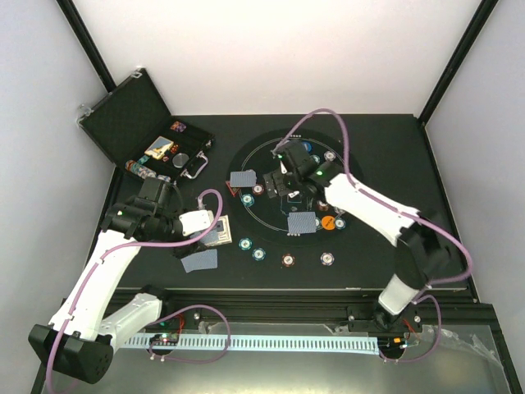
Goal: Distribute texas hold em gaming equipment
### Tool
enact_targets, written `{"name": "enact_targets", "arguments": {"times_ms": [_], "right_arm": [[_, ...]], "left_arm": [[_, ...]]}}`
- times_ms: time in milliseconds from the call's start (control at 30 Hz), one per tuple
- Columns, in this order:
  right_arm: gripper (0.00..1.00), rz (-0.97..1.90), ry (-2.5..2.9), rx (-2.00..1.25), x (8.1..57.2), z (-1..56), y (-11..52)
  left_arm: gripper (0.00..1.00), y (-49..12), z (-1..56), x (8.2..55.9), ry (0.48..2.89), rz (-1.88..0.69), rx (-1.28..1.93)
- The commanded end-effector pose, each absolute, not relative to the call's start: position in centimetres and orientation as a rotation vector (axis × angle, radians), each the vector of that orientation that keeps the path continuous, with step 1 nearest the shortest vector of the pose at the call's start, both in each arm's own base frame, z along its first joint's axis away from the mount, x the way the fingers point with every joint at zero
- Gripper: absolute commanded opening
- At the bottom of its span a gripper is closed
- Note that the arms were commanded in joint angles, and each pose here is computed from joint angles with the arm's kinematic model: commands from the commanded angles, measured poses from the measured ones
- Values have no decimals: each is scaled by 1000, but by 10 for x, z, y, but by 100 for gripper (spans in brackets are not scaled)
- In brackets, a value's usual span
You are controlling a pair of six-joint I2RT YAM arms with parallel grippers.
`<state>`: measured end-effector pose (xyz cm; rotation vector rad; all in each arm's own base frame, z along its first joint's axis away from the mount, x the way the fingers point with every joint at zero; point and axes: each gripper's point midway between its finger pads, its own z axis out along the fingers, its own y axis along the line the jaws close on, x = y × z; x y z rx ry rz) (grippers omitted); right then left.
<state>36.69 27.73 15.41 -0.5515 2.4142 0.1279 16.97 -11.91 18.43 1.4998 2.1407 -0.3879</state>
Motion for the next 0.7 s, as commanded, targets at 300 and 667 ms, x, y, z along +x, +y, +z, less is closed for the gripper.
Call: {"name": "enact_targets", "arguments": {"times_ms": [300, 667], "right_arm": [[98, 1586, 2325, -358, 241, 234, 380], [94, 1745, 2349, -420, 194, 225, 417]], "left_arm": [[1, -126, 200, 176, 2075, -395, 1487], [1, -127, 200, 177, 2073, -399, 1489]]}}
